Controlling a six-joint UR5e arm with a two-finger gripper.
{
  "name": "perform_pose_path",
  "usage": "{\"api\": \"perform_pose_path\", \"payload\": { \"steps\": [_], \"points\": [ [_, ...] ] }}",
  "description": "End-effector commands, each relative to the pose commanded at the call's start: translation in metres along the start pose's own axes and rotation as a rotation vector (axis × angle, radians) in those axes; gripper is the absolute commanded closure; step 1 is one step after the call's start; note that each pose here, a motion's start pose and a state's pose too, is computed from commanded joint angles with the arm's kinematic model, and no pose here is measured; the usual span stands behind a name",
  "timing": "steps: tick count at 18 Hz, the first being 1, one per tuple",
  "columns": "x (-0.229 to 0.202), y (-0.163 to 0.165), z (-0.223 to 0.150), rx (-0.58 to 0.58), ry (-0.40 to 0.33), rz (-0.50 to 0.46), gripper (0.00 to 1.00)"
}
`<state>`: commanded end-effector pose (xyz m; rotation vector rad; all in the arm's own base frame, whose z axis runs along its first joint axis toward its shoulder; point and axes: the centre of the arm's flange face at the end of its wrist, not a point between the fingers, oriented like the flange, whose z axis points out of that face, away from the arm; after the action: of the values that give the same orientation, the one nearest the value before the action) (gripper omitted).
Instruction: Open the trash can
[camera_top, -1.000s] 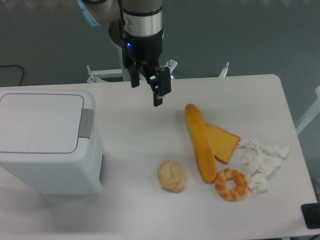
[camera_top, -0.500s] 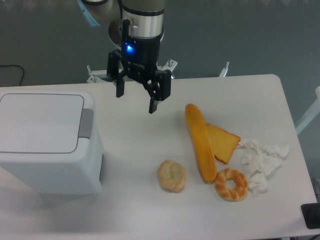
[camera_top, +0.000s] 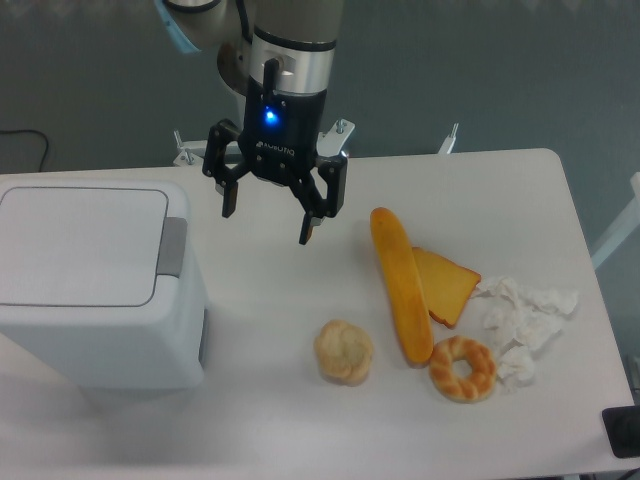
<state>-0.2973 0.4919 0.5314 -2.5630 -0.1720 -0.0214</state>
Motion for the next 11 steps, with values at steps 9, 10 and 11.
{"api": "perform_pose_path", "payload": {
  "steps": [9, 10, 11],
  "points": [
    [-0.0074, -0.0011, 0.0006, 0.025, 0.025, -0.107, 0.00],
    [-0.0068, -0.0015, 0.0006, 0.029, 0.032, -0.115, 0.00],
    [-0.0068, -0.0015, 0.0006, 0.029, 0.032, -0.127, 0.00]
  ]
}}
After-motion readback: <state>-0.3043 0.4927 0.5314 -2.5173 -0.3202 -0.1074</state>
